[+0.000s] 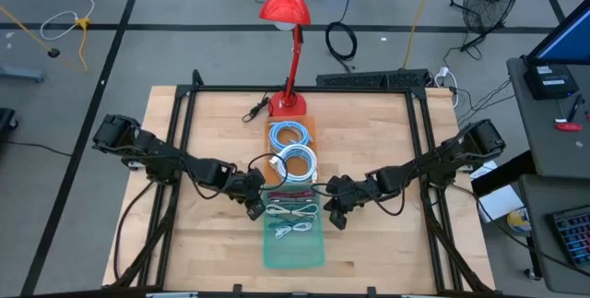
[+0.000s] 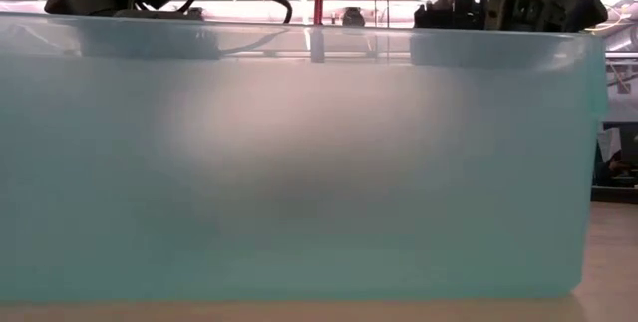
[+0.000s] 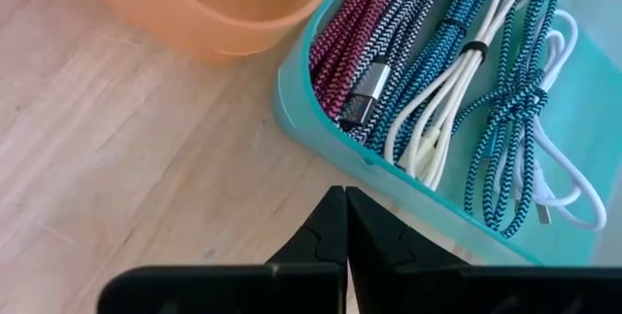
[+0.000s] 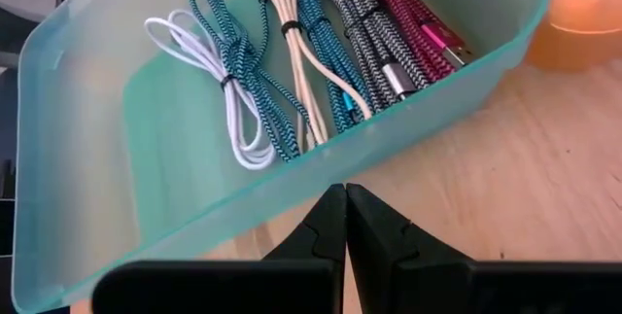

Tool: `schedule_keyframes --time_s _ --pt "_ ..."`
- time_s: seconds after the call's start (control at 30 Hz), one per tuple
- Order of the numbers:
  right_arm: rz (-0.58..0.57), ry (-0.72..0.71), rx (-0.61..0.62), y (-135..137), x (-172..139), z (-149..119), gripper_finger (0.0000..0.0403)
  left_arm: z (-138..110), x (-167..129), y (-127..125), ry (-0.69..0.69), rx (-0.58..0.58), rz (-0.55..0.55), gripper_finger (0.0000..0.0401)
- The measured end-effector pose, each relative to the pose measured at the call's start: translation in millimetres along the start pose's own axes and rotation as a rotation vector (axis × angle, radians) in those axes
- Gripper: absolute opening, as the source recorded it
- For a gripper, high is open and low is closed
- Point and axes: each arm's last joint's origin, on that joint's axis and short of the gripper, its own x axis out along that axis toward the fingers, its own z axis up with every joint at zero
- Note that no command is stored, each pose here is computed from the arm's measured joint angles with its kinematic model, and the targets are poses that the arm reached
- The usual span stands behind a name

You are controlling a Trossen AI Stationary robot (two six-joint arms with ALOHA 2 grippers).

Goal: Sort cables
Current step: Return to Home Position

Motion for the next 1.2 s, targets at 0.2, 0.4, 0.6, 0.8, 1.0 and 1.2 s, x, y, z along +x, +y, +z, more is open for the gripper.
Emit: schedule_keyframes --time_s 0.2,0.4,0.6,0.8,1.0,1.2 --pt "-0.048 0.042 0.025 -4 0 -4 0.0000 -2 0 3 0.024 0.003 0.034 0.0000" --pt "-0.125 0.044 0.057 -10 -1 -7 0.0000 0 -14 15 0.024 0.004 0.133 0.0000" --pt "-0.062 -0.014 0.019 -14 -14 15 0.0000 20 -53 25 -0.123 -0.014 0.113 0.0000" --pt "0.080 -0.363 -0.133 -18 -66 62 0.0000 34 -106 33 -0.367 -0.054 0.038 0.0000" --pt "0.270 -0.852 -0.066 -63 -109 42 0.0000 32 -137 42 -0.476 -0.086 0.020 0.0000" --pt "0.281 -0.800 0.007 -95 -113 -12 0.0000 30 -140 42 -0.485 -0.095 0.019 0.0000"
